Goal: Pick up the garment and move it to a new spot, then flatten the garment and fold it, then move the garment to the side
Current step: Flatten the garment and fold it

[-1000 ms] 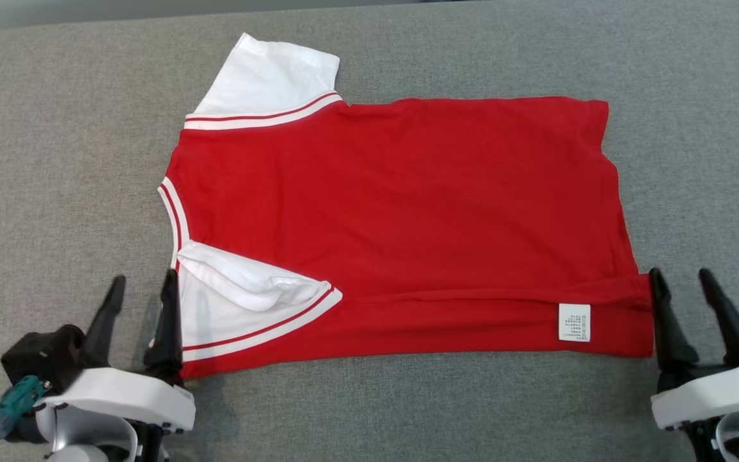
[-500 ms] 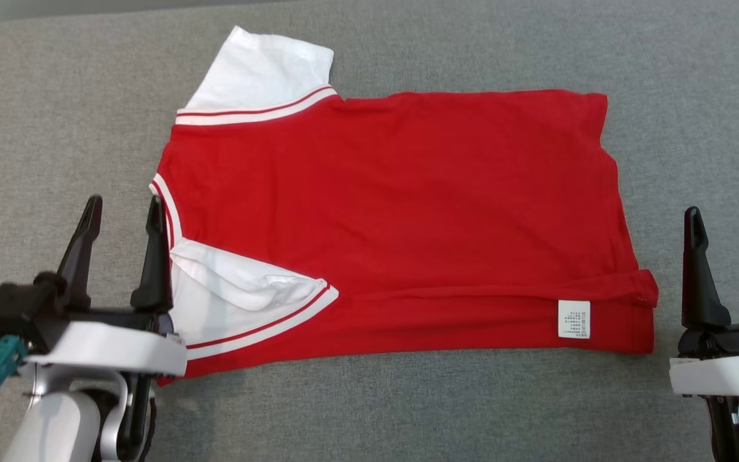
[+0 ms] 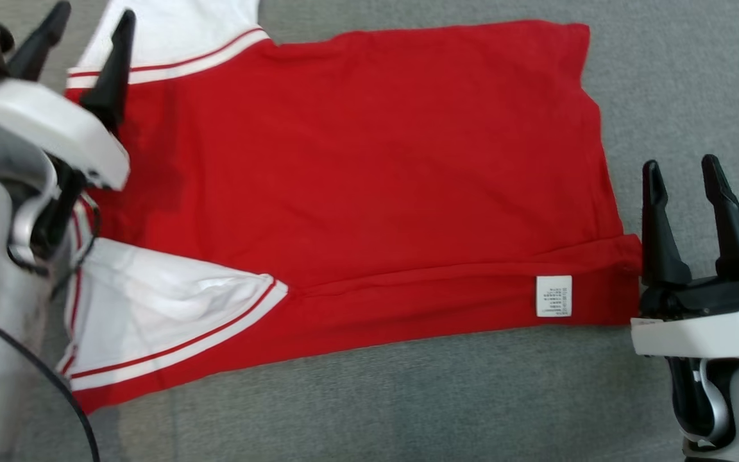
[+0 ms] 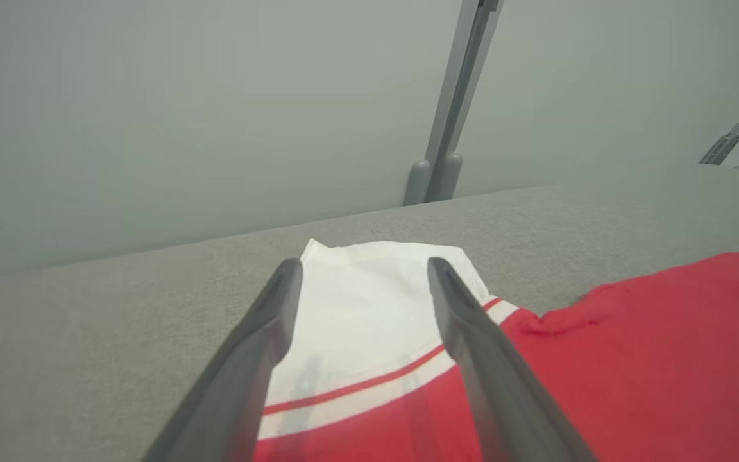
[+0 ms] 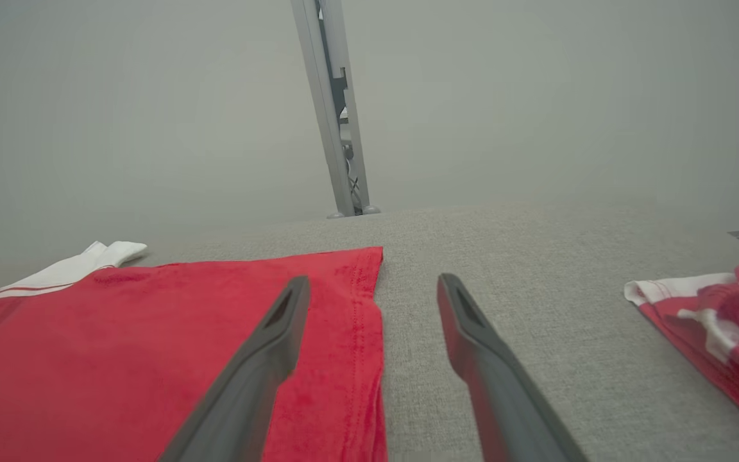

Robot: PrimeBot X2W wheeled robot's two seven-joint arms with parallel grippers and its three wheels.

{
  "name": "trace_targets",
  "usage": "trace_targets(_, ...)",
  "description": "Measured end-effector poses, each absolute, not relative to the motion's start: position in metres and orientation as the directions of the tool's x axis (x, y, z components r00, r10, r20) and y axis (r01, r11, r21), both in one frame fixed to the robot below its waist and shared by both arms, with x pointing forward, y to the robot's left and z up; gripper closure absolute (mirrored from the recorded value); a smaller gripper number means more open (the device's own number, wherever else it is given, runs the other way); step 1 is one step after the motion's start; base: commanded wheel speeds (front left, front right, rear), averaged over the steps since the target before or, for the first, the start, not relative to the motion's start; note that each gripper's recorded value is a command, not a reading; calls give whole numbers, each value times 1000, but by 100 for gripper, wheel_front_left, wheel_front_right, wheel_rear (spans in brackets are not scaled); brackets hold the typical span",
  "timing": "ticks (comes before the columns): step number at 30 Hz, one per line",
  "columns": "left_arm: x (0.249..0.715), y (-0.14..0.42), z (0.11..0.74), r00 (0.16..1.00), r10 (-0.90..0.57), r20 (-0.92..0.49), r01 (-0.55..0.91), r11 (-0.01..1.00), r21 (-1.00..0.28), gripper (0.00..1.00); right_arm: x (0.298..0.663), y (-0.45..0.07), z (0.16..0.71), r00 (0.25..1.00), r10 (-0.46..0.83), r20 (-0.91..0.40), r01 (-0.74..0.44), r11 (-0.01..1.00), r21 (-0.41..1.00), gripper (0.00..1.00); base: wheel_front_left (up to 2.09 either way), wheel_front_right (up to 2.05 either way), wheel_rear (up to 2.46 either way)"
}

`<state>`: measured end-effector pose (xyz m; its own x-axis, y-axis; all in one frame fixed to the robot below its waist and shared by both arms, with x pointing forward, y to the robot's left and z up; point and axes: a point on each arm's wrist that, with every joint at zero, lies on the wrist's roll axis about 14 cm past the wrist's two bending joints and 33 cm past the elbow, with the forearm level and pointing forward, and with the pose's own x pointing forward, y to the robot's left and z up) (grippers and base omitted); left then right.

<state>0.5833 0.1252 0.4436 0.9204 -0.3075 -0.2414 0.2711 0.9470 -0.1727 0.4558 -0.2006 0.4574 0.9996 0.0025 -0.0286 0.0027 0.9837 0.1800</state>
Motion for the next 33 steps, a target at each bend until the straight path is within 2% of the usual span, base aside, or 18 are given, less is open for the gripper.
trace_targets(4,617,113,416,871,-350,-345,305,935,-179,0,456,-207,444,998,-15,-54,25,983,184,0,0,0,0)
trace_targets(11,660,109,375,822,-353,-446,314,935,-163,0,450,-221,422,993,-58,-105,78,979,191,0,0,0,0)
trace_targets(19,676,107,333,773,-353,-527,320,934,-156,0,443,-237,399,981,-105,-166,134,975,174,0,0,0,0)
trace_targets(20,677,106,332,773,-354,-526,320,934,-159,18,444,-238,398,980,-106,-168,135,976,173,0,0,0,0)
trace_targets(21,677,107,332,774,-354,-525,317,934,-163,57,446,-237,397,981,-104,-166,133,976,173,0,0,0,0)
trace_targets(22,677,108,332,773,-355,-526,317,934,-166,100,450,-236,399,983,-98,-158,126,977,173,0,0,0,0)
trace_targets(29,674,108,339,783,-364,-505,329,931,-160,100,499,-230,417,995,-6,-100,19,991,135,0,0,0,0)
trace_targets(33,670,105,347,789,-373,-488,342,927,-156,100,531,-218,410,984,87,-153,-72,992,102,0,0,0,0)
